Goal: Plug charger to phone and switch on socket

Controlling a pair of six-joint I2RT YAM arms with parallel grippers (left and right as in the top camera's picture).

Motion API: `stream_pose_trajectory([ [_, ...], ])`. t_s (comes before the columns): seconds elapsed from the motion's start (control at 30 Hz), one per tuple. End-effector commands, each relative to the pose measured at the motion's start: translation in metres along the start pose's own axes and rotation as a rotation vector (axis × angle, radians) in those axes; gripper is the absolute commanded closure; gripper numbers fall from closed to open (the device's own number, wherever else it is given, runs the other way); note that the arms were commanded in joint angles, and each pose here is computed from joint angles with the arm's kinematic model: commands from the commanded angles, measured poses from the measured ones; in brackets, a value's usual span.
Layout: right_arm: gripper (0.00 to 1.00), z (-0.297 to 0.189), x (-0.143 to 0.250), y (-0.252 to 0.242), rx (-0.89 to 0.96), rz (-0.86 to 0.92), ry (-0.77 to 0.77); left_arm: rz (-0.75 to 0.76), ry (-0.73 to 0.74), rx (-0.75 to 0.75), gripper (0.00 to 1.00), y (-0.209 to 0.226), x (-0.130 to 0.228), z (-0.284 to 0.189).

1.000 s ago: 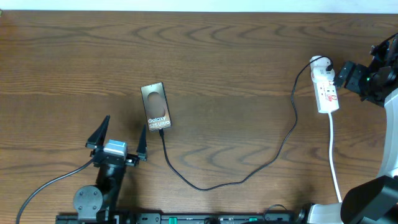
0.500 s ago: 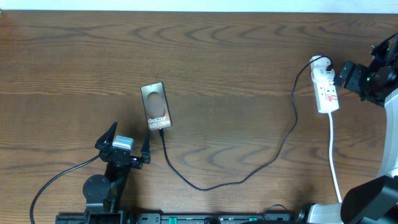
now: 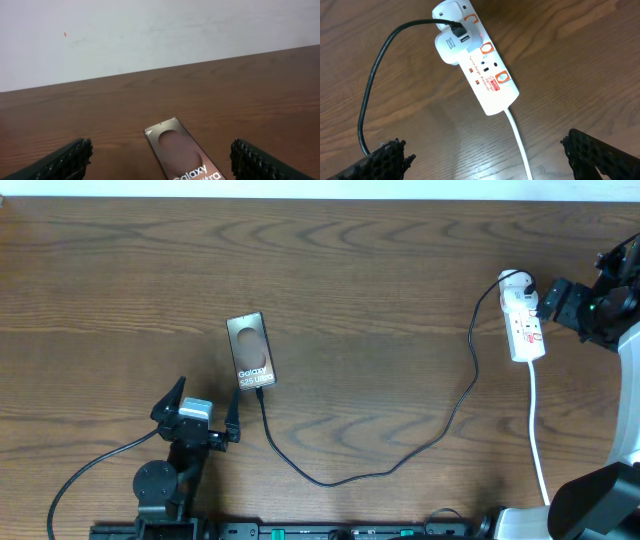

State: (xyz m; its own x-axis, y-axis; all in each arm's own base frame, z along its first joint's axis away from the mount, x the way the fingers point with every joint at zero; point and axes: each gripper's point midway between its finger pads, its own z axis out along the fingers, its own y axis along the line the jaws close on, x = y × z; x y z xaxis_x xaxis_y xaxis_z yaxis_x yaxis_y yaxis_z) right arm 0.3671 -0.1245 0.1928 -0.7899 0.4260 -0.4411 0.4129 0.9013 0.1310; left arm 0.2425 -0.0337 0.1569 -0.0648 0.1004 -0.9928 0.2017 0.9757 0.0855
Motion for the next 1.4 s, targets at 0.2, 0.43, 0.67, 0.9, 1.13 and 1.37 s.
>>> stream_pose_trajectory([
  [0.2,0.01,-0.002,-0.001,0.000,0.001,0.011,-0.006,-0.021,0.122,0.000,0.10,0.000,0.031,0.003],
  [0.43,0.01,-0.002,-0.001,0.000,0.001,0.011,-0.006,-0.031,0.173,0.005,0.10,-0.001,0.043,0.004],
  [0.67,0.01,-0.002,-0.001,0.000,0.001,0.011,-0.006,-0.039,0.214,0.010,0.10,-0.002,0.052,0.005],
  [0.9,0.01,-0.002,-0.001,0.000,0.002,0.011,-0.006,-0.044,0.241,0.012,0.10,-0.003,0.059,0.005],
  [1.13,0.01,-0.025,-0.012,0.000,0.008,0.001,-0.115,-0.045,0.243,0.013,0.10,-0.003,0.059,0.005],
  [1.37,0.01,-0.045,-0.031,0.046,-0.142,-0.104,-0.487,-0.044,0.243,0.013,0.10,-0.003,0.059,0.005],
])
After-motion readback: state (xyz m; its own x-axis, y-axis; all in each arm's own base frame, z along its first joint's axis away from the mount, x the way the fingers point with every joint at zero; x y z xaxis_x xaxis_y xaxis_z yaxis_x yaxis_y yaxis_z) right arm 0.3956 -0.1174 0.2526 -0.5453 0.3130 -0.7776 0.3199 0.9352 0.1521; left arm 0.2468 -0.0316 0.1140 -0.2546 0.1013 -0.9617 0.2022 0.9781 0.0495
